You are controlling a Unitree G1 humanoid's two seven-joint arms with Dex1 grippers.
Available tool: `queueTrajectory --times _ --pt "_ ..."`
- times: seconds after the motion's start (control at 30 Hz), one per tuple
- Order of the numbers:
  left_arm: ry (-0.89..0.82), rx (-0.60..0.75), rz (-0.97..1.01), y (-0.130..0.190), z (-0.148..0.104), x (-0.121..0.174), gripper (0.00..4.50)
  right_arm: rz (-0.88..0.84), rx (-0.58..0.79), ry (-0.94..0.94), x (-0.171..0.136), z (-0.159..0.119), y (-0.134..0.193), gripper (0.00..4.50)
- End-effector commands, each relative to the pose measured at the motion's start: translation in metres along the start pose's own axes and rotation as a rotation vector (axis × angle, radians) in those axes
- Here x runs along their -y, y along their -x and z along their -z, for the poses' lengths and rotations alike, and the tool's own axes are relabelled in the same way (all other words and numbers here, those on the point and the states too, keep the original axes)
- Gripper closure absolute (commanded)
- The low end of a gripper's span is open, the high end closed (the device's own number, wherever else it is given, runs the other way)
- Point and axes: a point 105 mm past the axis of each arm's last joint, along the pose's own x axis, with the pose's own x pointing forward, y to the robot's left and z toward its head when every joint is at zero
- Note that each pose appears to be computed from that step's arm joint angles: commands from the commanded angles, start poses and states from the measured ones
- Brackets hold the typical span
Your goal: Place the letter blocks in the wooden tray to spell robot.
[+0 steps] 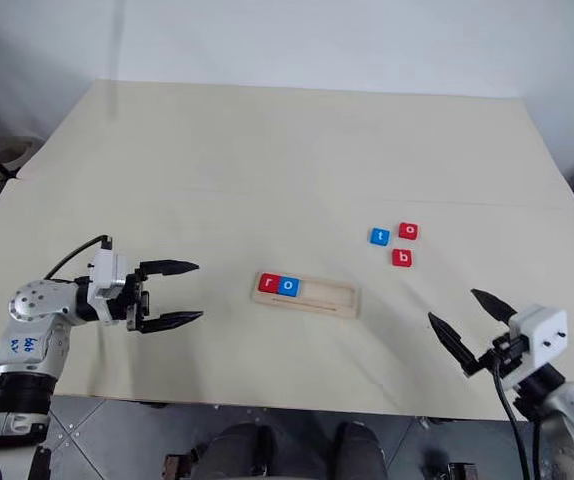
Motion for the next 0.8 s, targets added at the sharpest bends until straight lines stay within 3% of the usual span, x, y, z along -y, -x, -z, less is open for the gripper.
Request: queueTrajectory --times 0.03,0.27,0.47,0.8 --pt "-0.011 0.041 -0.005 -0.005 -0.012 0.004 0.01 0.005 -0.055 -0.012 0.005 -0.009 -0.021 0.0" --pt "-0.023 0.054 -0.025 -0.014 -0.017 0.006 0.01 0.065 -0.274 -0.047 0.026 -0.023 -0.065 0.0" --pt "-0.015 0.067 -0.035 -0.018 -0.019 0.004 0.01 0.072 -0.368 -0.063 0.023 -0.027 -0.094 0.0" --pt "0.008 0.088 -0.027 -0.022 -0.023 0.006 0.01 0.097 -0.384 -0.09 0.012 -0.034 -0.11 0.0"
